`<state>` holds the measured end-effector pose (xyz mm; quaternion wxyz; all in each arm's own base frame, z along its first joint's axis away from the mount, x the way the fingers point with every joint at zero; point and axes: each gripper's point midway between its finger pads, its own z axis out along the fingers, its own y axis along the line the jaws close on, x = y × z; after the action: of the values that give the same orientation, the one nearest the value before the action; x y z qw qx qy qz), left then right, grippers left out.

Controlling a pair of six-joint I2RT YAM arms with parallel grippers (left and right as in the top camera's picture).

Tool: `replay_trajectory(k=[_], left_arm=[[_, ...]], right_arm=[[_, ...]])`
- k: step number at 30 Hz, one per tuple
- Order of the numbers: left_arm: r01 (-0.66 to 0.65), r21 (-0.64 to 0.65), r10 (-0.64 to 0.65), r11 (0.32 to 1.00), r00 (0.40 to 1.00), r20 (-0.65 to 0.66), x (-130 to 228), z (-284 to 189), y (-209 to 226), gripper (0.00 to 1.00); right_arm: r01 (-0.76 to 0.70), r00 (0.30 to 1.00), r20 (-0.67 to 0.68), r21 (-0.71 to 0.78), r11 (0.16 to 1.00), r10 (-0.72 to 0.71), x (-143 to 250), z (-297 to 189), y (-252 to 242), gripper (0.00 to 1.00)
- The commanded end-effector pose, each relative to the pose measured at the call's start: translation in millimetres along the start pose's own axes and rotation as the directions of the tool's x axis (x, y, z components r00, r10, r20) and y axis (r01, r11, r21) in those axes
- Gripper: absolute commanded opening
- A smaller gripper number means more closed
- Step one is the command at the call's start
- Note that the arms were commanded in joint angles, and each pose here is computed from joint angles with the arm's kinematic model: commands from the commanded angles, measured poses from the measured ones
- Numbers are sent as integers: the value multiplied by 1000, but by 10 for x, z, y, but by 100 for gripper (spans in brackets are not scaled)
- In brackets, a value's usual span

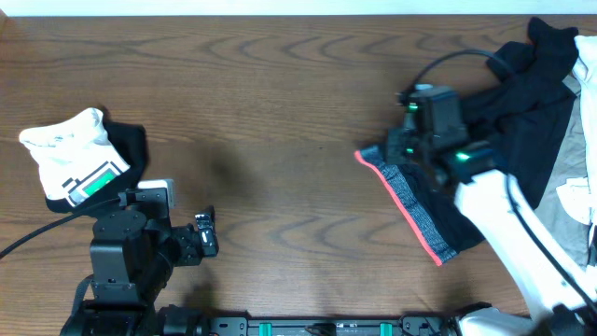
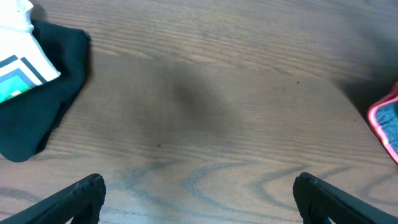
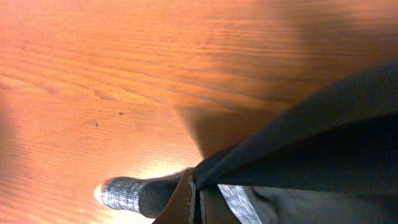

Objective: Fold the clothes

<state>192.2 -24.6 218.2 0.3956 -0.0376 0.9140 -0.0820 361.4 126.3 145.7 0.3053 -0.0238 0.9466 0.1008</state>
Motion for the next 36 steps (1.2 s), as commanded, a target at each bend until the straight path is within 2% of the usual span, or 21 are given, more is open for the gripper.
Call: replay_trajectory(k=[1,6,7,9,11,15,16,21,26,32,36], left_arm=[[11,10,-11,1000,1000,16,-53,-41,-22,98],[11,10,-11,1000,1000,16,-53,-41,-22,98],[11,10,-11,1000,1000,17,-54,-41,-22,98],[11,10,-11,1000,1000,16,-53,-41,-22,98],[11,10,-11,1000,1000,16,-53,-41,-22,98],[11,12,-12,1000,1000,17,-53,-41,-25,98],[12,16,-12,1000,1000,17,-54,-41,-32,98],[42,88,-43,995,999,6,-81,-11,-159,98],[39,142,-33,989,999,-40,-201,245,-285,98],[19,319,19,947,993,-116,-334,726,-718,98],[1,389,57,921,989,-138,-392,1185,-1015,98]], right_arm=[[27,999,-17,-39,999,-28,58,293,230,1],[38,995,100,-94,995,-29,-197,650,459,1],[25,991,135,-104,994,-10,-281,685,489,5],[4,981,195,-124,992,20,-428,720,533,28],[-4,970,239,-120,993,33,-533,718,528,41],[19,971,239,-58,998,-5,-522,701,411,90],[28,975,220,-45,999,-17,-482,693,373,99],[7,996,91,113,994,-17,-190,499,-49,99],[-10,1000,5,229,973,9,31,32,-416,99],[-85,996,31,275,958,79,94,-562,-727,99],[-148,989,46,307,940,140,215,-914,-937,99]])
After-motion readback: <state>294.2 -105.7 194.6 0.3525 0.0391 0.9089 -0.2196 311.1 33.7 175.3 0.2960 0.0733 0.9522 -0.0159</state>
